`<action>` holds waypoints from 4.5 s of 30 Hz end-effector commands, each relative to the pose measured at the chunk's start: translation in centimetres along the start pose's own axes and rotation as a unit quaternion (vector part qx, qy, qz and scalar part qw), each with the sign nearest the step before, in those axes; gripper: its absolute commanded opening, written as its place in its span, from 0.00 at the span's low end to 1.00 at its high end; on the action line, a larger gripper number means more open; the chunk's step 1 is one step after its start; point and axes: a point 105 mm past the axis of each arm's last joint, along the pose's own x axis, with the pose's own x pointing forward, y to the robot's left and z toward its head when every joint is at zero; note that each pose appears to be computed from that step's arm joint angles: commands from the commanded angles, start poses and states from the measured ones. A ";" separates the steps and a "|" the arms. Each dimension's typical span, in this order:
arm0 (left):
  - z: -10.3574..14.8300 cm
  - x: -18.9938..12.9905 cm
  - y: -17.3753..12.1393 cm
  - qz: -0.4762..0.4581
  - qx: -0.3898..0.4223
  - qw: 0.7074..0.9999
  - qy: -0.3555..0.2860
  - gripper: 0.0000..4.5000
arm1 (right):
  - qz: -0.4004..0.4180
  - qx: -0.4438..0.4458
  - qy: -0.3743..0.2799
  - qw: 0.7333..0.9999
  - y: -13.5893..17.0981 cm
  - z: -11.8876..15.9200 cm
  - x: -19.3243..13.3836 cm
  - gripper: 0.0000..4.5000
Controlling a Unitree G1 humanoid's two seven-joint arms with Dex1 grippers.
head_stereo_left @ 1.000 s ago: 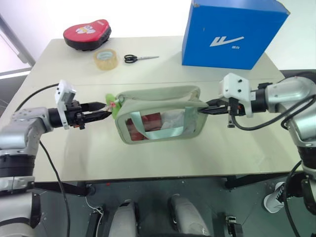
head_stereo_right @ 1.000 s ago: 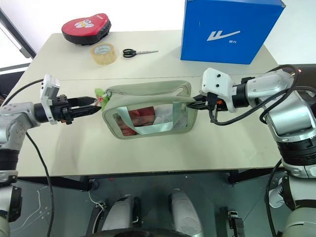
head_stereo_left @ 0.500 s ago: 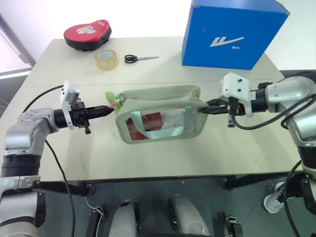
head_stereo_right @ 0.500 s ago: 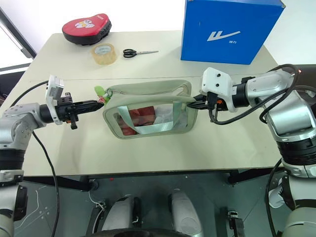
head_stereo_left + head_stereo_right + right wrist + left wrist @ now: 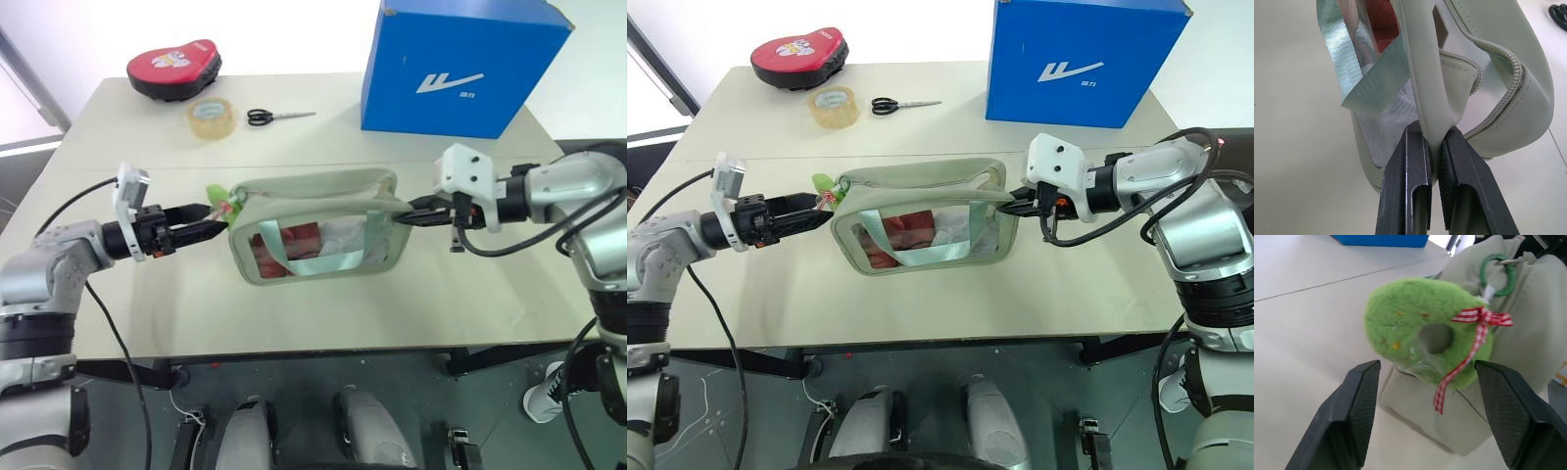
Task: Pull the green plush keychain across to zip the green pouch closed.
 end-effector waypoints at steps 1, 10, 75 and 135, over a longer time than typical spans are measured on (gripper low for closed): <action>0.6 0.4 0.6 0.010 0.008 1.000 -0.013 0.76 | -0.003 -0.019 -0.011 1.000 -0.1 1.1 -0.3 0.00; 2.0 1.3 1.0 -0.002 -0.029 0.997 -0.077 0.76 | -0.004 -0.021 -0.010 1.000 0.0 1.2 -0.5 0.00; 11.0 3.8 -3.4 -0.095 0.159 0.980 0.069 0.99 | -0.018 0.006 -0.021 1.000 -0.7 0.9 1.3 0.00; 1.4 3.0 -5.1 -0.096 0.223 0.966 0.091 0.00 | 0.083 -0.224 -0.139 0.961 -1.3 14.2 5.8 0.99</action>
